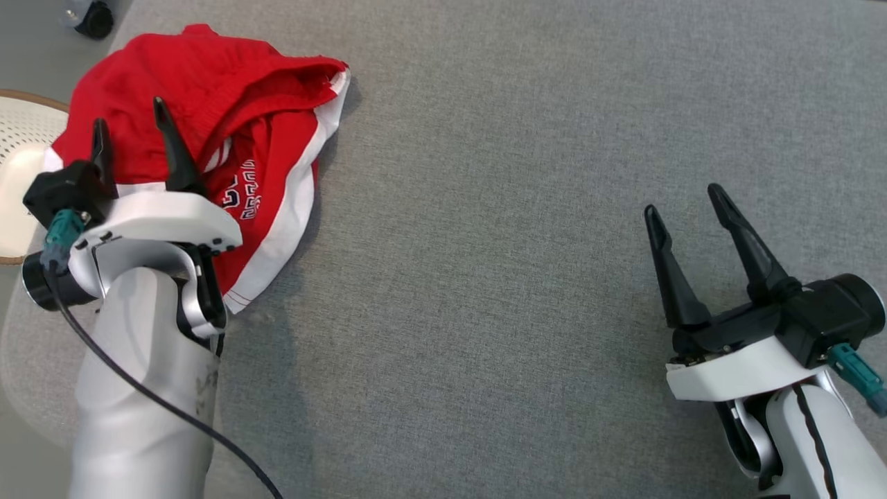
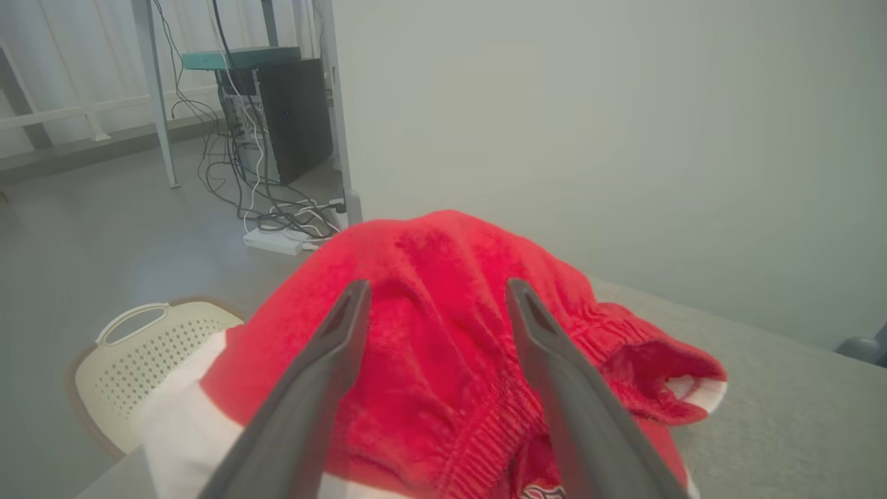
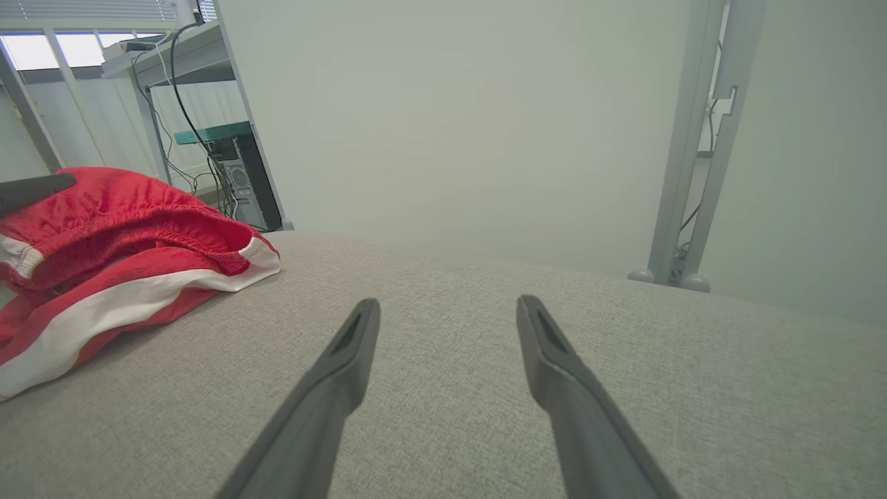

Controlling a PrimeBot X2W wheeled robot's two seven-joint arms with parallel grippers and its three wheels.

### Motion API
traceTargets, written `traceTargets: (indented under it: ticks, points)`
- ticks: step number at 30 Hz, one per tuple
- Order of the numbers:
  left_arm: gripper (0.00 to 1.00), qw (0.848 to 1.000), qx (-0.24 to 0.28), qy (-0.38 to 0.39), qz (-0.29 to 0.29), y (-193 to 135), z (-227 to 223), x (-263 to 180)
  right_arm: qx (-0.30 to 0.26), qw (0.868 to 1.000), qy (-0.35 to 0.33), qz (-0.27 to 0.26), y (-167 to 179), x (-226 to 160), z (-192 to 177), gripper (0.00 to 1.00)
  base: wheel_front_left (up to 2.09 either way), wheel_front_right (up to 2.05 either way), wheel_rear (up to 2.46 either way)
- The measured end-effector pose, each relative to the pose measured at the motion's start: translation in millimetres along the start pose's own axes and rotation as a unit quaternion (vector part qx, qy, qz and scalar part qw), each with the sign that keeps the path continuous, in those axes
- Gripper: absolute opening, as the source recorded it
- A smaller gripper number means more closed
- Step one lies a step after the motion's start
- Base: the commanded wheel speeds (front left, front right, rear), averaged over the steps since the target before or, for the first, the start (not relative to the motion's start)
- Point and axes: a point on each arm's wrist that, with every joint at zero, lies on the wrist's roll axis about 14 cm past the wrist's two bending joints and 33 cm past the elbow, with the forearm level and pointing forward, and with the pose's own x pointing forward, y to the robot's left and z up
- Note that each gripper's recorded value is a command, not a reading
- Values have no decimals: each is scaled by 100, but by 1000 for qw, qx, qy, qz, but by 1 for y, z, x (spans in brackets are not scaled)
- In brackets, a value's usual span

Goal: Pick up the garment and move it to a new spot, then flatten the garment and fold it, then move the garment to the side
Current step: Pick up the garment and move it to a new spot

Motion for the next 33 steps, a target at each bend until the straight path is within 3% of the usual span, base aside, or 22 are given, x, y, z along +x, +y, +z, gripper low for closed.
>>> traceTargets:
  ticks: [9,19,22,23,24,33]
  points:
    - [100,994,5,110,18,10,-43,17,8,1000,3,-5,-4,-2,-2,100,0,0,0]
    - [100,966,40,255,0,12,-82,13,11,1000,0,-7,-4,-5,1,100,0,0,0]
    - [100,964,52,261,-5,13,-85,13,10,1000,-3,-10,-6,-5,4,100,0,0,0]
    - [66,966,49,253,-4,13,-82,15,11,1000,-3,-11,-7,-5,4,100,0,0,0]
    - [0,969,42,244,-5,12,-80,17,10,1000,-4,-12,-8,-6,5,100,0,0,0]
    - [0,988,1,153,-26,3,-48,25,8,999,-17,-27,-11,-10,18,100,0,0,0]
